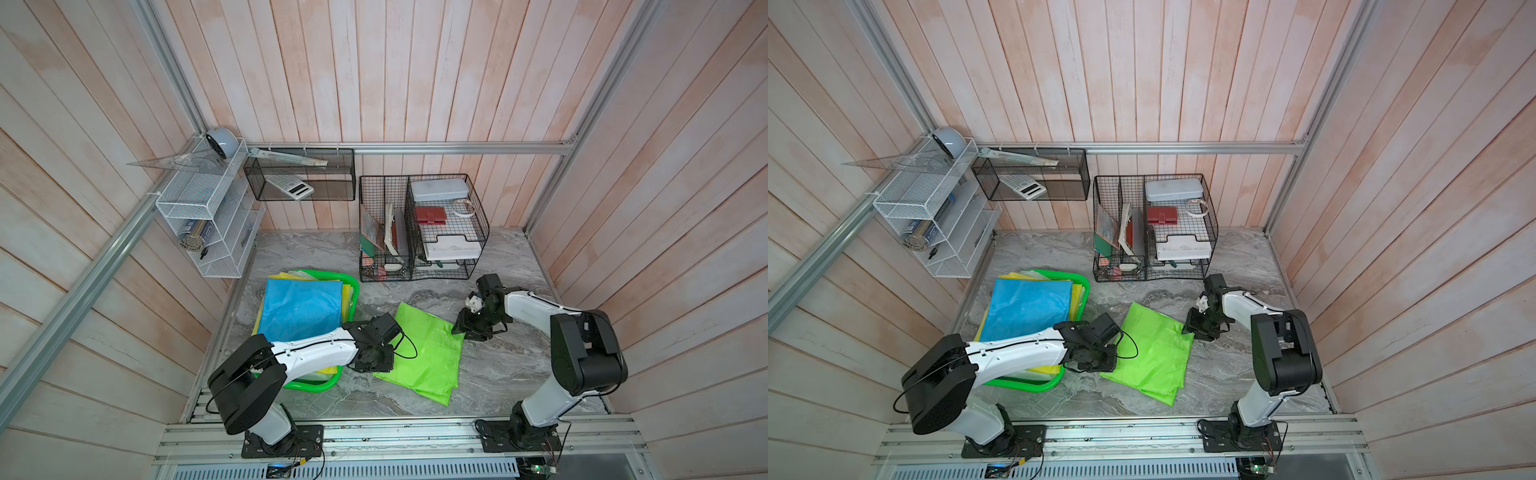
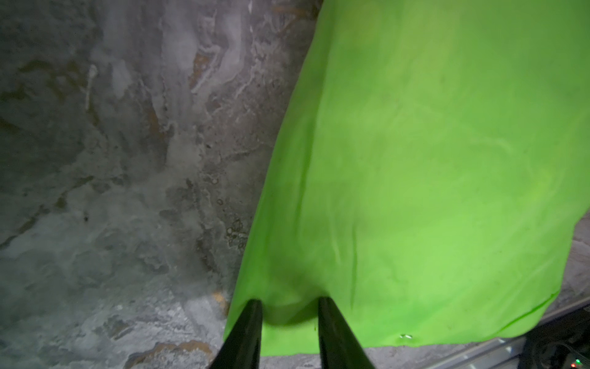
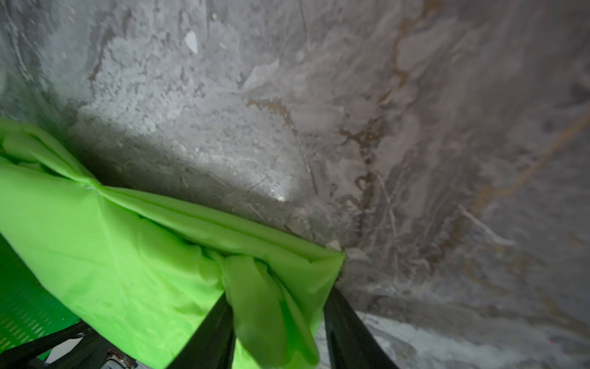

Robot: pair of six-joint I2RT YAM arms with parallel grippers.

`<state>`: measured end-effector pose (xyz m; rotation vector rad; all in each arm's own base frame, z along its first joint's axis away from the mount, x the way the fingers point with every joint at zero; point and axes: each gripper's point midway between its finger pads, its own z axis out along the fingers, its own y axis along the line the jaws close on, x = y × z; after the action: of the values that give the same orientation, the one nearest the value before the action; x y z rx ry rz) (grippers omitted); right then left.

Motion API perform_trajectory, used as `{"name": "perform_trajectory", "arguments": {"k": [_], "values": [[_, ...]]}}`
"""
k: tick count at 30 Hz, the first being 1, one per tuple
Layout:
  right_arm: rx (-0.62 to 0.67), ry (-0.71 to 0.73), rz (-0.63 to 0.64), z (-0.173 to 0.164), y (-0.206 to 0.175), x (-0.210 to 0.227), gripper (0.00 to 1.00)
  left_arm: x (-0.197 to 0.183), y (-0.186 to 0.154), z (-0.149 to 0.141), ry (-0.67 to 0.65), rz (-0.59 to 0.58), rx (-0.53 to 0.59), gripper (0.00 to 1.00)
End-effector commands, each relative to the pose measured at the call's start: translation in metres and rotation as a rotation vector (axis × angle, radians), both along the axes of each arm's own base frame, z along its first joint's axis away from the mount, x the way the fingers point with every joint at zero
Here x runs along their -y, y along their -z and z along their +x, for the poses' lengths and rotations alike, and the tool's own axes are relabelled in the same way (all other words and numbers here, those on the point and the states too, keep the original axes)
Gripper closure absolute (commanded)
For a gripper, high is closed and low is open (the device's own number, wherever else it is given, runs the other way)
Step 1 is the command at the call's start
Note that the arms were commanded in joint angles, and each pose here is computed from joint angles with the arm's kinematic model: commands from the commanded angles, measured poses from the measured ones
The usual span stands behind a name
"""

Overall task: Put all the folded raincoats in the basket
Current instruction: Pick up the raincoat from the center of the board.

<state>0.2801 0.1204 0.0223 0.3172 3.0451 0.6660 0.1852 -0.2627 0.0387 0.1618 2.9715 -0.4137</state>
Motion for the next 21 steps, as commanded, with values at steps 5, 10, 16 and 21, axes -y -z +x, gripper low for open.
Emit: {"name": "perform_trajectory", "arguments": {"k": [5,10,16,21], "values": [[-0.042,0.003,-0.023,-0.007,0.021,0.005,0.75,0.010,-0.004,0.001,-0.003,-0.058,-0.012,0.66],[-0.028,0.029,-0.003,-0.005,0.019,0.007,0.98,0.015,-0.028,0.009,-0.020,-0.092,0.032,0.60],[-0.004,0.062,-0.026,-0.006,0.009,0.022,1.00,0.005,-0.051,0.013,-0.061,-0.105,0.093,0.47],[0.007,0.081,-0.040,-0.007,0.004,0.030,1.00,-0.005,-0.033,0.007,-0.074,-0.061,0.070,0.40]]}}
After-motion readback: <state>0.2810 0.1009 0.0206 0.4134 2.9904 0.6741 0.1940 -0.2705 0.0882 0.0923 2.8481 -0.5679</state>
